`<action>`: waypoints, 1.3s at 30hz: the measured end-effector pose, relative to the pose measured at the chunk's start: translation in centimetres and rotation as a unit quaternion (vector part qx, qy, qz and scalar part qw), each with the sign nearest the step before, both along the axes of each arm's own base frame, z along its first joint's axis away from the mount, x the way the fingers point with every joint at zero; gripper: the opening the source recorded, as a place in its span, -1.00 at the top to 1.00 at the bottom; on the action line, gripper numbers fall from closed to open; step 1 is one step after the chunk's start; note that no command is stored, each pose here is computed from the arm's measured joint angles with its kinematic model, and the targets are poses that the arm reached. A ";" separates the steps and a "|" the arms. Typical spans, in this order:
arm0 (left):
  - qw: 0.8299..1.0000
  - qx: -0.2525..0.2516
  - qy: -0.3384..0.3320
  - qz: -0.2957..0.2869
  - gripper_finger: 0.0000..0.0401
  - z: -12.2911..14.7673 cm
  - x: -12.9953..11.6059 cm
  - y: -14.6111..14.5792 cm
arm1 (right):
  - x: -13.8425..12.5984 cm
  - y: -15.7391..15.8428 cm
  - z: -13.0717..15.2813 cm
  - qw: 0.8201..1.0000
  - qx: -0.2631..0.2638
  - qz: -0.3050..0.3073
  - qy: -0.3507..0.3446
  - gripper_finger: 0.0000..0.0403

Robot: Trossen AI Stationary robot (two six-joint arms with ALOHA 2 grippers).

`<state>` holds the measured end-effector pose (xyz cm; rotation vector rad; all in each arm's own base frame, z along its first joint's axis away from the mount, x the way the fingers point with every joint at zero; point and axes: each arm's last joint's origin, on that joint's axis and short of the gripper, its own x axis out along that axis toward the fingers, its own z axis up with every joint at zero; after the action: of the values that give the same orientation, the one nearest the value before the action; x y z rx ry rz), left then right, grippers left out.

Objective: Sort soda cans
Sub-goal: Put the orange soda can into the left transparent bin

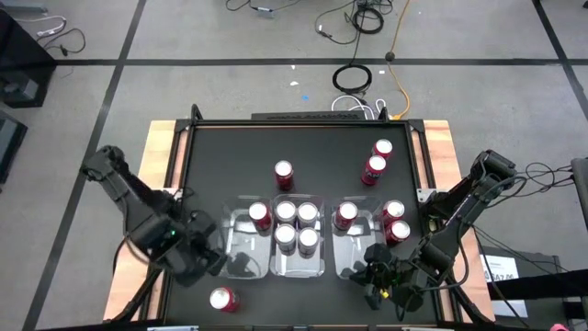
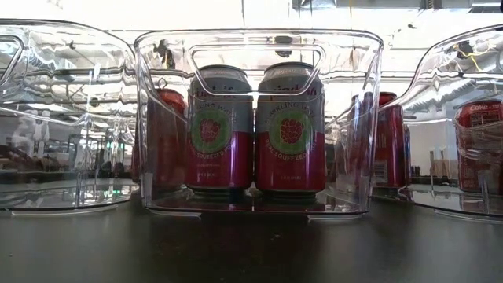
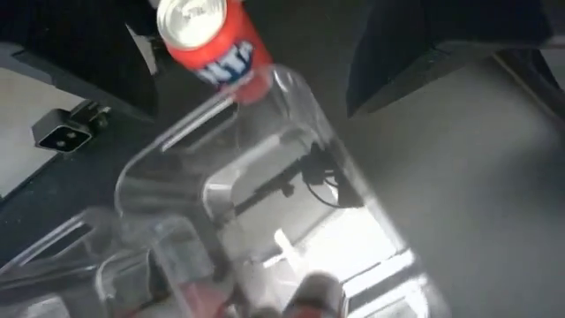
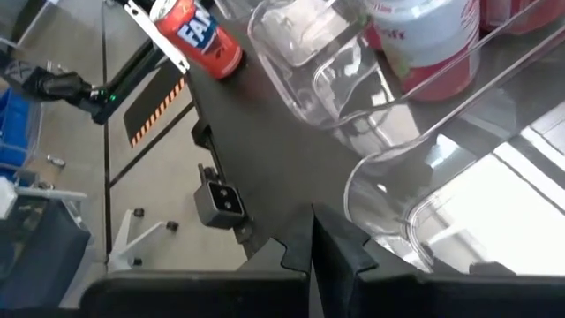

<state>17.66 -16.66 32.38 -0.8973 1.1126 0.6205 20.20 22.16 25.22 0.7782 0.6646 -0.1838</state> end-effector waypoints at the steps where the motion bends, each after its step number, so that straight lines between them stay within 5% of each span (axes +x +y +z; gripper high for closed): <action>1: 1.000 -0.004 0.003 0.010 -0.86 -0.2 -0.2 -0.6 | 0.0 0.0 0.0 1.000 0.001 0.004 0.002 1.00; 9: 0.995 -0.072 -0.011 0.062 -0.86 -2.2 -0.4 -5.5 | 0.0 0.1 0.0 1.000 -0.009 0.020 0.003 1.00; 21: 0.991 -0.079 0.041 0.102 -0.86 -3.3 1.1 -10.6 | -0.1 0.2 -0.1 0.999 -0.014 0.050 0.014 1.00; 39: 0.987 -0.062 0.078 0.130 -0.86 -5.0 3.3 -10.4 | -1.4 1.3 -0.1 0.997 -0.015 0.076 0.013 1.00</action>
<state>20.96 -27.04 27.35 -1.1272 1.1933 0.8542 18.77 23.49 25.16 0.6952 0.7403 -0.0646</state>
